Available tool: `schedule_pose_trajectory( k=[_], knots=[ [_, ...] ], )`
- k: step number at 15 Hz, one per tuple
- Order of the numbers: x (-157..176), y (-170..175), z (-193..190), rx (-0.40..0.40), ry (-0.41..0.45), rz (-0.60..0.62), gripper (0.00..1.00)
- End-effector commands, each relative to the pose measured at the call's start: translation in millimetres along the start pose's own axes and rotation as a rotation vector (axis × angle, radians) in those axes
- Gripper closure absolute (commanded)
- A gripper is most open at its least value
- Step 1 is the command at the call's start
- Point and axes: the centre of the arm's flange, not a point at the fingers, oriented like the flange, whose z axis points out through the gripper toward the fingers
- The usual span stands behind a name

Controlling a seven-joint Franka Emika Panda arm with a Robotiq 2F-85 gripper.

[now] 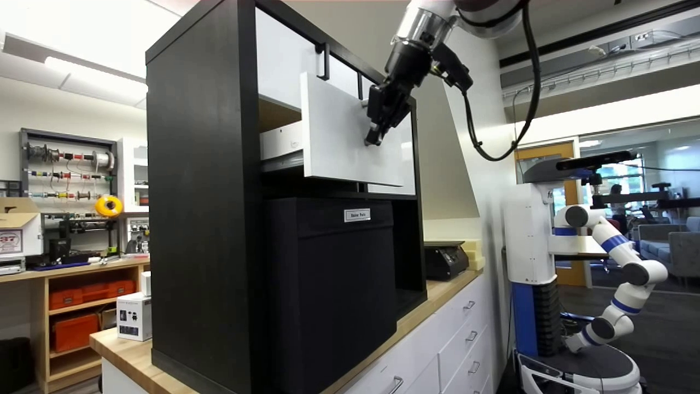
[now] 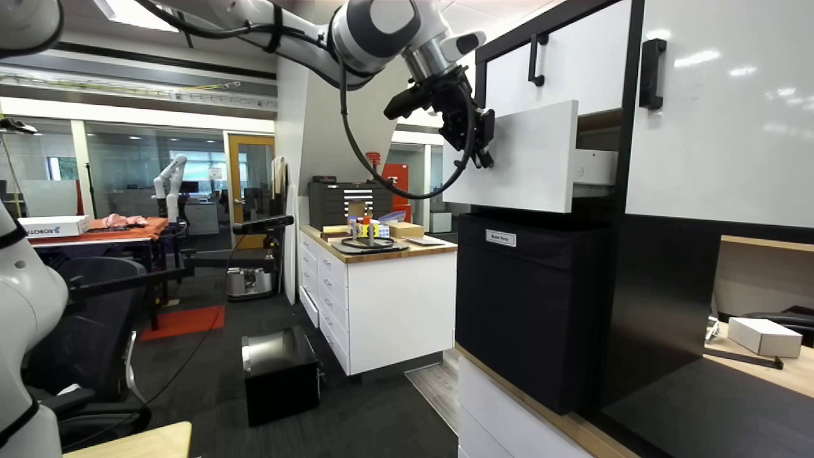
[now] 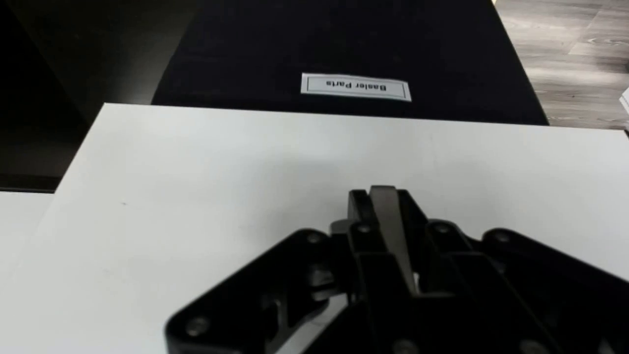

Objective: Close the open drawer

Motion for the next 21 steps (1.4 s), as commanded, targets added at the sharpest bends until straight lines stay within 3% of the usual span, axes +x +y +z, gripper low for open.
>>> schedule_pose_trajectory(
  k=[1, 7, 11, 12, 13, 16, 21],
  knots=[
    [54, 11, 38, 0.01, -0.018, 0.001, 0.93],
    [101, 11, 82, 0.017, 0.005, 0.008, 0.93],
    [112, 10, 93, 0.016, -0.004, 0.012, 0.94],
    [110, 8, 88, 0.015, -0.024, 0.015, 0.81],
    [109, 5, 83, -0.007, -0.044, 0.011, 0.59],
    [94, -13, 65, -0.026, -0.145, 0.01, 0.51],
    [70, -47, 26, -0.064, -0.275, 0.013, 0.2]
  ],
)
